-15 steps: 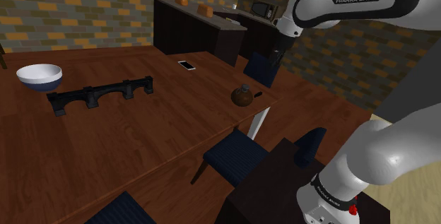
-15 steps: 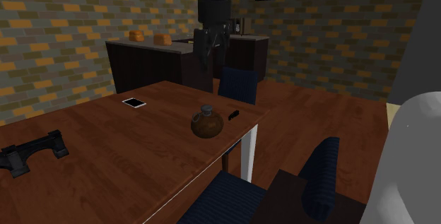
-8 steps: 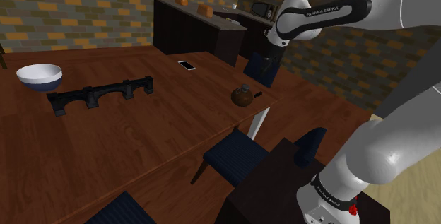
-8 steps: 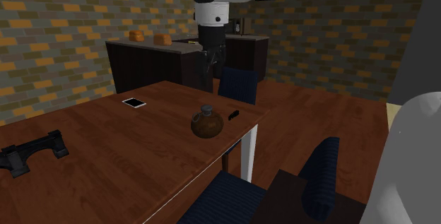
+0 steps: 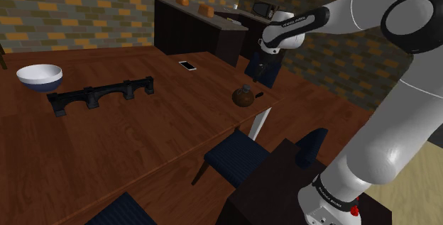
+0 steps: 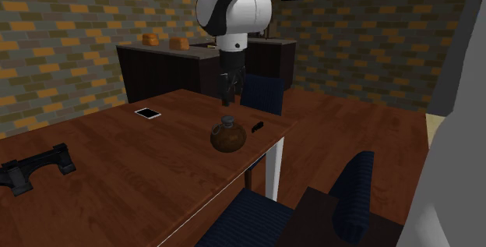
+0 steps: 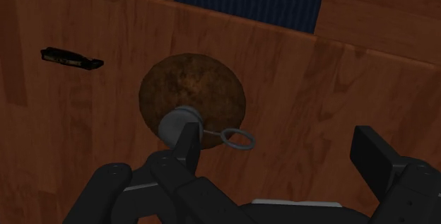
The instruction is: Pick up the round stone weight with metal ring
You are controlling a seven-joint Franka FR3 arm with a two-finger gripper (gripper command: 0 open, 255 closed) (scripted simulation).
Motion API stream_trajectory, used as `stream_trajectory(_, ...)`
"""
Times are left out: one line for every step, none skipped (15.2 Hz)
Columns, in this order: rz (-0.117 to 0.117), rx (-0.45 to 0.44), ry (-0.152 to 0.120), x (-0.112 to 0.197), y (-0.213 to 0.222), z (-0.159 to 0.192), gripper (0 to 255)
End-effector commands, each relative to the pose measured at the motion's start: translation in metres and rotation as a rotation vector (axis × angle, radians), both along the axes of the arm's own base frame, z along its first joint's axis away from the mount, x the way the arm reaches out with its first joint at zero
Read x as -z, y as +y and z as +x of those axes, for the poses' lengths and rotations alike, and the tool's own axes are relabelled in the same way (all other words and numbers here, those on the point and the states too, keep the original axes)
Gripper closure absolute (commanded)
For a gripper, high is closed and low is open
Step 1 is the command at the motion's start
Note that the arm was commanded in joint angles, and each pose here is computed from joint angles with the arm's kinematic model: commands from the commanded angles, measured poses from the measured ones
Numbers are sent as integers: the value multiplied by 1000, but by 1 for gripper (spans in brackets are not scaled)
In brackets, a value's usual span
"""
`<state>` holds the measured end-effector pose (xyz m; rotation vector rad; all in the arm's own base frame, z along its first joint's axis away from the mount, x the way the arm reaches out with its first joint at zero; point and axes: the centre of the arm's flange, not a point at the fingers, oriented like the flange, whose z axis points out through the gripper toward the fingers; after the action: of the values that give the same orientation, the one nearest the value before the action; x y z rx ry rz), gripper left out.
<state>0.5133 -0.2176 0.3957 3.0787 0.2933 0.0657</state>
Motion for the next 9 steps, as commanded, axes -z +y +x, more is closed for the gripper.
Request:
stream_trajectory(-3, -2, 2, 18, -13, 16, 0)
stream_trajectory(-4, -3, 4, 26, -21, 23, 0)
stream_trajectory(-5, -4, 5, 34, -29, 30, 0)
stream_trajectory(-6, -5, 6, 42, -37, 37, 0)
stream_trajectory(-7, -6, 7, 50, -44, 44, 0)
stream_trajectory(-8, -6, 9, 58, -52, 51, 0)
stream_trajectory(-9, -7, 10, 66, -60, 59, 0)
stream_trajectory(-10, -8, 11, 74, -67, 66, 0)
stream_trajectory(-11, -9, 12, 82, -75, 73, 0)
